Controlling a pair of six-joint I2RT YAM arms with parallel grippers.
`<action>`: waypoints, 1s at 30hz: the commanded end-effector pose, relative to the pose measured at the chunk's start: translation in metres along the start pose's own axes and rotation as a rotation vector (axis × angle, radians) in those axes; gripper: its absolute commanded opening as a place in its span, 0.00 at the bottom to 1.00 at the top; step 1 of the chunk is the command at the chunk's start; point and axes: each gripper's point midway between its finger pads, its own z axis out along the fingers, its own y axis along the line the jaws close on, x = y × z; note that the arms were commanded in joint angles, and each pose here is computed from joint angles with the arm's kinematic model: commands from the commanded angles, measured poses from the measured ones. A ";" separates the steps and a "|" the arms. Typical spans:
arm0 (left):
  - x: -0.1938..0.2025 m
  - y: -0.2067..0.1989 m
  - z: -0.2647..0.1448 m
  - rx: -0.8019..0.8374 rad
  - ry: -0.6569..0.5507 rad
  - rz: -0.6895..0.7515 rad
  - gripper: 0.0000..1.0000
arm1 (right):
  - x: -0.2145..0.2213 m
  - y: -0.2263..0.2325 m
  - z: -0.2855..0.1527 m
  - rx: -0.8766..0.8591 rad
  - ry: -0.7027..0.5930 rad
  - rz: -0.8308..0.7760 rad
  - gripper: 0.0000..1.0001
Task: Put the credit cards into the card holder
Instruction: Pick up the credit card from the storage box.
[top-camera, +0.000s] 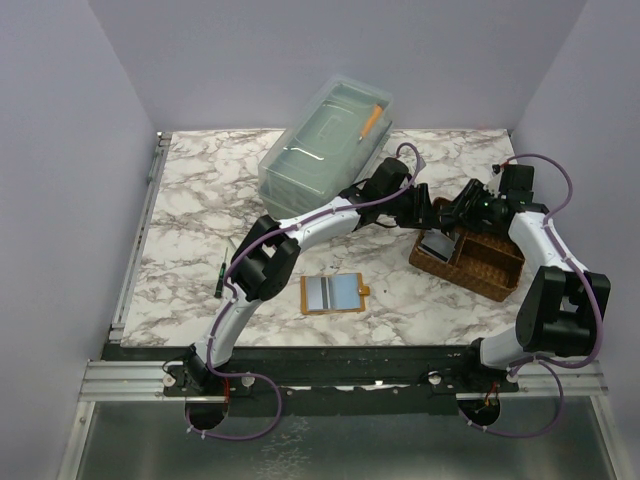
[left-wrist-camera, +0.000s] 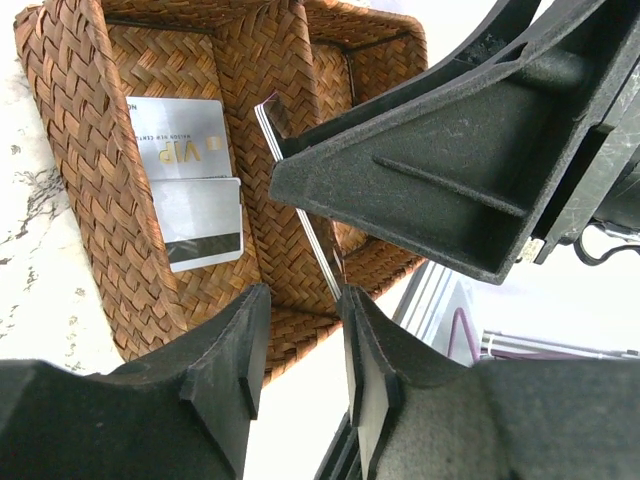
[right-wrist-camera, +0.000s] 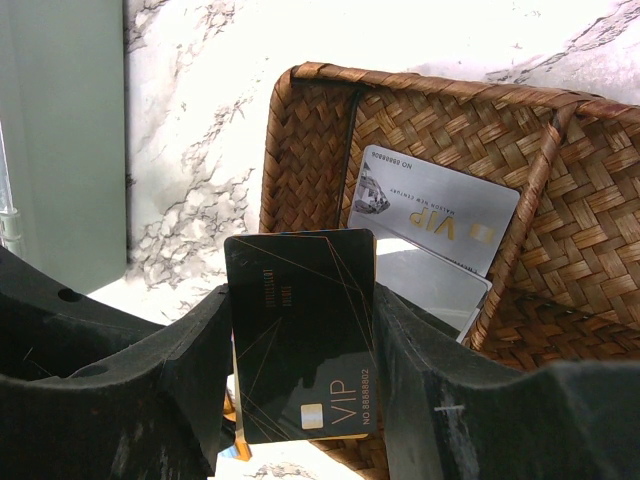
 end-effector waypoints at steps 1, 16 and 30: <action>0.010 0.000 0.004 0.028 0.031 -0.005 0.38 | 0.001 0.004 -0.004 -0.021 0.006 0.003 0.00; 0.012 0.024 0.012 -0.053 0.044 0.016 0.33 | -0.001 0.015 -0.013 -0.066 0.002 0.018 0.00; 0.012 0.014 0.017 -0.007 0.070 0.023 0.38 | 0.006 0.016 -0.010 -0.088 0.023 0.038 0.00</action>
